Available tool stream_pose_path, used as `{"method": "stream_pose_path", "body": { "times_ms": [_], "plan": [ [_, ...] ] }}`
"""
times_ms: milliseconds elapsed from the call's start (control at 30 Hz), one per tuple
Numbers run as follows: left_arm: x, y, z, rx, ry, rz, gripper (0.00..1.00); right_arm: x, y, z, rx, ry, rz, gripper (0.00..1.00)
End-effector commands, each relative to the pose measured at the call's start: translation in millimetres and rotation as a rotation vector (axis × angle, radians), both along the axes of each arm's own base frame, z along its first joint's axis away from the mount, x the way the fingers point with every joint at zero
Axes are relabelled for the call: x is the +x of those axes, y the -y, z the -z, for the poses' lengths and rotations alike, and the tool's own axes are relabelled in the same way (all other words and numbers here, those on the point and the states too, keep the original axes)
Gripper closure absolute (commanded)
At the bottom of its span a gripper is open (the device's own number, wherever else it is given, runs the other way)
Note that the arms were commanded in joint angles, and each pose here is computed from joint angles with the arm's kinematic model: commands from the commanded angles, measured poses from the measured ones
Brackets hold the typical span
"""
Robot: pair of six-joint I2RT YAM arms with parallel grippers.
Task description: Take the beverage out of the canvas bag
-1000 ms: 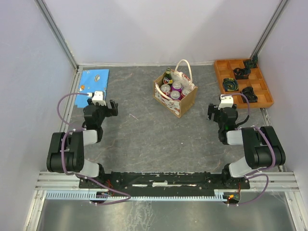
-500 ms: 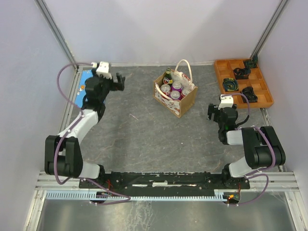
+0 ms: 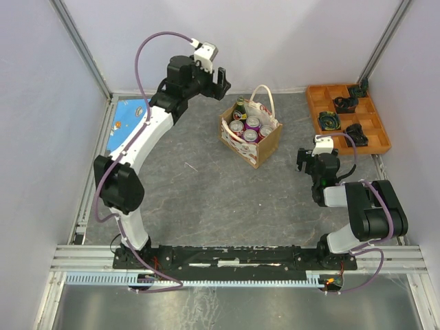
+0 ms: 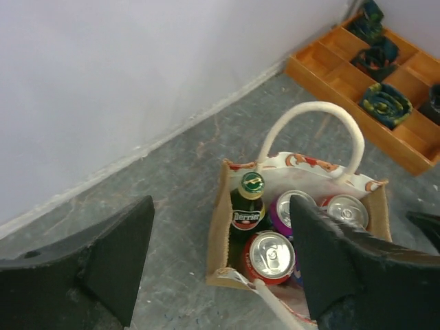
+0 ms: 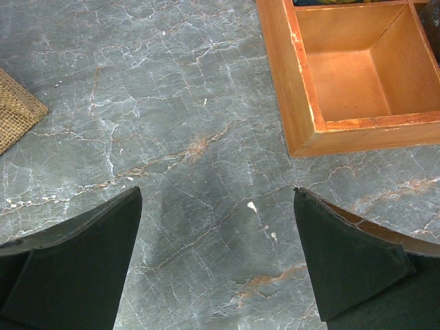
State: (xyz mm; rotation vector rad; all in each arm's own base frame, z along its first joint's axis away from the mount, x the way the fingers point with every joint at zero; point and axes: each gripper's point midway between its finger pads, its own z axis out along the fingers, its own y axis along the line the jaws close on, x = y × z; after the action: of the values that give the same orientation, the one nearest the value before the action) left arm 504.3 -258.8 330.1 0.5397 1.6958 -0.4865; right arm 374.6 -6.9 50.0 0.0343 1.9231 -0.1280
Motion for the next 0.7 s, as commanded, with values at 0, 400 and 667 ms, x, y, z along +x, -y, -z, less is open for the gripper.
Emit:
{"method": "stream_pose_path", "body": {
  "times_ms": [0,400,667],
  "plan": [
    [-11.9,27.1,-2.4,0.037,-0.023,0.133,0.31,13.1,-0.5,-19.1,0.002,0.065,0.002,0.01],
    [-18.2,73.2,62.7,0.112,-0.109,0.234,0.97,13.2,-0.6,-19.4,0.003,0.066,0.001,0.01],
    [-27.2,100.6,84.5,0.107,-0.132,0.309,0.85,13.1,-0.8,-19.0,0.003,0.065,0.001,0.01]
  ]
}}
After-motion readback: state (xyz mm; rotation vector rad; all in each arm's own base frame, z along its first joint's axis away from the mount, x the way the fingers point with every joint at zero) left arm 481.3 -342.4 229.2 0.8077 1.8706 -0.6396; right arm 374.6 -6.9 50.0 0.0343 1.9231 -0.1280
